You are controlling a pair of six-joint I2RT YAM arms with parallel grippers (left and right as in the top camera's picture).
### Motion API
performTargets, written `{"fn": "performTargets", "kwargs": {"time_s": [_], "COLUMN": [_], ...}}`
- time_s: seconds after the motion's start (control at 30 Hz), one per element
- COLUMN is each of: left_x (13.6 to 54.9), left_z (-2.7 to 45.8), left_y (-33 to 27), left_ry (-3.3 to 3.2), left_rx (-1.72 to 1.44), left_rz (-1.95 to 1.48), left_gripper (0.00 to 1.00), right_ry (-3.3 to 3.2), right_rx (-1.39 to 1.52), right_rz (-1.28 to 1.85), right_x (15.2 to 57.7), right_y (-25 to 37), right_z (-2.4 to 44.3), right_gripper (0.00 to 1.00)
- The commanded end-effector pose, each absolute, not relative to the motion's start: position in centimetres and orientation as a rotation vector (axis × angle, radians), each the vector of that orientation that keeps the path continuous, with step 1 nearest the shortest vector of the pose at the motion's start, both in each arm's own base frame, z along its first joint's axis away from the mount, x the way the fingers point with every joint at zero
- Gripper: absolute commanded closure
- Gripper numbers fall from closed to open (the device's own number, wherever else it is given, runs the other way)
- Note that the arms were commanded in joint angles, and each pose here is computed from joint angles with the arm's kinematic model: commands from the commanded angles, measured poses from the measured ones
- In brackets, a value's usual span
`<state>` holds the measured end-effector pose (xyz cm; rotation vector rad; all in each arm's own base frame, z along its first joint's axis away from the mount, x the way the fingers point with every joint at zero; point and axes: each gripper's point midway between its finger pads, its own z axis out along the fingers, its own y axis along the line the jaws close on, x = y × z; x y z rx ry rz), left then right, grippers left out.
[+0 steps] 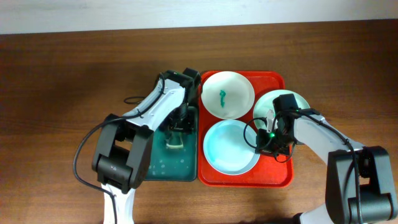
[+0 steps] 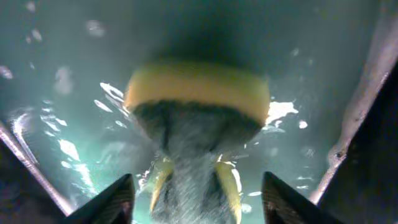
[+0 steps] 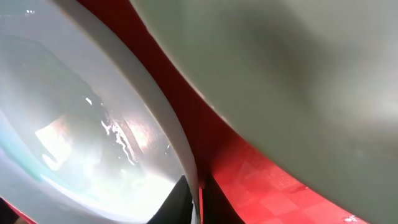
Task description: Clean dirty plates on tray and stack at the side
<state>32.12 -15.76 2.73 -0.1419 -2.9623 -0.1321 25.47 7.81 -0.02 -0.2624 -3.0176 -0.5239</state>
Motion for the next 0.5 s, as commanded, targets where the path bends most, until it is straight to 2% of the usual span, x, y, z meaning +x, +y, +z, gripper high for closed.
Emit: {"fn": "performTargets", "kwargs": {"time_s": [0.0, 0.03, 0.17, 0.23, 0.47], "left_x": [34.5, 34.8, 35.2, 35.1, 34.3], "left_z": [8.7, 10.2, 16.4, 19.0, 24.4], "left_y": [-14.8, -14.3, -10.5, -8.1, -1.9], "left_ry": [-3.1, -3.131, -3.256, -3.319, -3.451], "left_rx": [-0.05, -0.014, 0.163, 0.268, 0.569], "left_rz": [0.014, 0.063, 0.187, 0.217, 0.254], "left_gripper": [0.21, 0.18, 0.05, 0.0, 0.0], "right_ry": [-3.035, -3.042, -2.986, -2.988, -3.059], "right_rx": [-0.228, -0.225, -0.026, -0.028, 0.086], "right_rz": [-0.369, -0.378, -0.567, -0.519, -0.51], "right_x": [24.9, 25.1, 25.4, 25.9, 28.8], "right_y": [6.2, 6.3, 8.4, 8.0, 9.8], "right_z": [-1.7, -1.6, 2.0, 4.2, 11.5], "right_gripper": [0.9, 0.95, 0.96, 0.96, 0.96]}}
